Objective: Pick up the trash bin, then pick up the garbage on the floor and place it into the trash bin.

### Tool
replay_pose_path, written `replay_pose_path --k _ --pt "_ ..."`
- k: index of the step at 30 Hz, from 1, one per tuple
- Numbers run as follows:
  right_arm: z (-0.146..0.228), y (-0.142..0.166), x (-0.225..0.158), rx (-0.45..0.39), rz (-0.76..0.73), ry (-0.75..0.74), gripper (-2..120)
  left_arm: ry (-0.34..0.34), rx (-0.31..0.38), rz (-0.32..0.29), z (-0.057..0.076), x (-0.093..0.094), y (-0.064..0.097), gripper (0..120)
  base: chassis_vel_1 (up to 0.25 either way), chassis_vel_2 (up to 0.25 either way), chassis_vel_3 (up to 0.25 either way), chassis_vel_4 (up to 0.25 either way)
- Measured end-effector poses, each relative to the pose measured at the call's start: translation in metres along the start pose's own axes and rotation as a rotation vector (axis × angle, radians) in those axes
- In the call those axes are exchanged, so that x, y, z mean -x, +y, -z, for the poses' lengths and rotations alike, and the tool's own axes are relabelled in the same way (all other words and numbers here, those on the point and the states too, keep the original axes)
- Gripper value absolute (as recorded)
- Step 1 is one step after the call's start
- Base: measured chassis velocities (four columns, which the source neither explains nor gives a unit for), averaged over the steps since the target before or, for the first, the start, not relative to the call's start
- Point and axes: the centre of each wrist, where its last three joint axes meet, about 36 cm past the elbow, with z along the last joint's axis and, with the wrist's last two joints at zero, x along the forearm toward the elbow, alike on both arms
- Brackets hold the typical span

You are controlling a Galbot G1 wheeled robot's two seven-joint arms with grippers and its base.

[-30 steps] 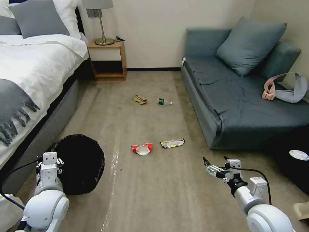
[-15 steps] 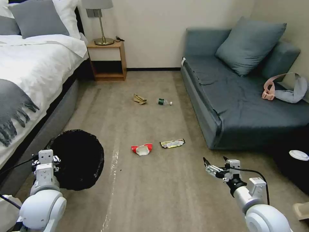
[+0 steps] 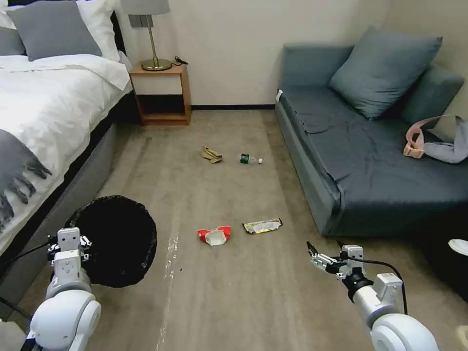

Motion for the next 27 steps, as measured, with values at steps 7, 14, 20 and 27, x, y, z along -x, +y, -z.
replay_pose_path --k 7,14,20,27 --pt "-0.003 0.001 0.001 0.006 0.000 0.005 100 0.004 -0.003 0.001 -0.003 0.004 0.000 4 -0.115 0.112 0.118 -0.113" --pt "-0.007 0.001 0.002 0.007 -0.002 0.009 100 0.005 -0.003 -0.004 -0.003 0.006 -0.002 4 -0.130 0.142 0.134 -0.133" --pt "-0.008 0.000 0.003 0.005 -0.002 0.011 100 0.014 0.000 -0.007 -0.007 0.007 -0.006 4 -0.137 0.133 0.136 -0.139" --pt "-0.014 -0.002 0.006 -0.009 -0.005 0.021 100 0.009 0.000 -0.001 -0.006 0.011 -0.005 4 -0.136 0.136 0.145 -0.133"
